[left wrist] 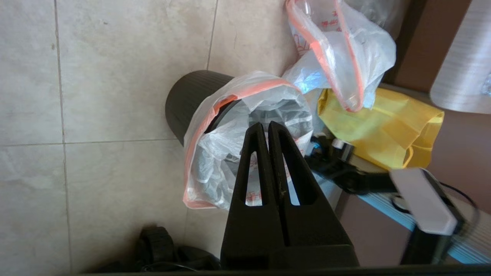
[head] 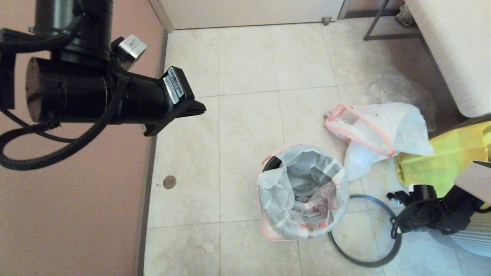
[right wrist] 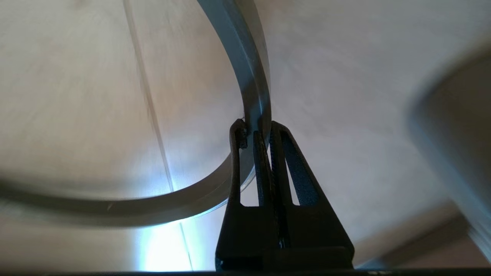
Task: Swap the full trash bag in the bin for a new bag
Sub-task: Place the trash can ring on the trash can
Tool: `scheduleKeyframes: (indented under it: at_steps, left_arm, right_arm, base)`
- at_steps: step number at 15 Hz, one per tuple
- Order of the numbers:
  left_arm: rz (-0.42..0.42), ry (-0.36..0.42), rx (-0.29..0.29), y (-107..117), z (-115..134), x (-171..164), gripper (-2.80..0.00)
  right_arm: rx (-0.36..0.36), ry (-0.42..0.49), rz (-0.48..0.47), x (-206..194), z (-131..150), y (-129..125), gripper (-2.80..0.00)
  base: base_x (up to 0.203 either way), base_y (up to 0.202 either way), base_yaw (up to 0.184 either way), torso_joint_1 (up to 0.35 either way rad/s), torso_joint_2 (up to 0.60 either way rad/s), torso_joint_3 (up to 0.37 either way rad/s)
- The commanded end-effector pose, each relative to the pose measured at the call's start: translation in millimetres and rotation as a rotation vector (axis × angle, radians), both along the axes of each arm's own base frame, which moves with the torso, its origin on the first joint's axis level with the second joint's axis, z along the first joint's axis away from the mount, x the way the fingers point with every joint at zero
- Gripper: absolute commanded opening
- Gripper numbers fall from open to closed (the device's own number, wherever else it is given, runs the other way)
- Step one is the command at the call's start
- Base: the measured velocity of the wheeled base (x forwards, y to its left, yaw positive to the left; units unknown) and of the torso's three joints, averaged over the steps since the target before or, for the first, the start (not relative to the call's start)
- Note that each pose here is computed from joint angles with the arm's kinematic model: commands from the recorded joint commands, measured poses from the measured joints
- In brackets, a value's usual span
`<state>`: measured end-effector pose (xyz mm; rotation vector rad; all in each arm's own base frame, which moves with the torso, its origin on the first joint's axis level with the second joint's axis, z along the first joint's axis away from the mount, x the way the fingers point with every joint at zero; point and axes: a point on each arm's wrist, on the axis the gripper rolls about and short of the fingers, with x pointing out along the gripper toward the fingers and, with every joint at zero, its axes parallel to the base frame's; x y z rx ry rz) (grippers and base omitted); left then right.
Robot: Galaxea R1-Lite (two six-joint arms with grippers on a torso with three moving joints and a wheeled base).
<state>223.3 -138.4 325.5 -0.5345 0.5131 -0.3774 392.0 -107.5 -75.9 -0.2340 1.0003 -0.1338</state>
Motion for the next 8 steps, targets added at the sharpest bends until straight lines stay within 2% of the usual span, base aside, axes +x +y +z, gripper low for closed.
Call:
scheduleKeyframes:
  at_steps: [1, 3, 6, 8]
  left_arm:
    - [-0.016, -0.026, -0.022, 3, 9, -13, -2.8]
    - [-0.028, -0.059, -0.044, 8, 19, -26, -2.8]
    - [-0.077, -0.116, -0.086, 15, 35, -56, -2.8]
    - [-0.114, -0.115, -0.088, 17, 40, -70, -2.8]
  right_arm:
    - [-0.021, -0.104, -0.006, -20, 65, -1, -2.8]
    - [-0.029, -0.189, -0.003, -55, 118, 4, -2.8]
    - [-0.094, -0.396, 0.014, -119, 207, 22, -2.8]
    - [-0.135, -0.512, 0.022, -165, 256, 35, -2.8]
  base:
    - [0.0, 0.0, 0.0, 0.0, 0.0, 0.0]
    - [0.0, 0.0, 0.0, 0.0, 0.0, 0.0]
    - [0.0, 0.0, 0.0, 0.0, 0.0, 0.0]
    - [0.0, 0.0, 0.0, 0.0, 0.0, 0.0]
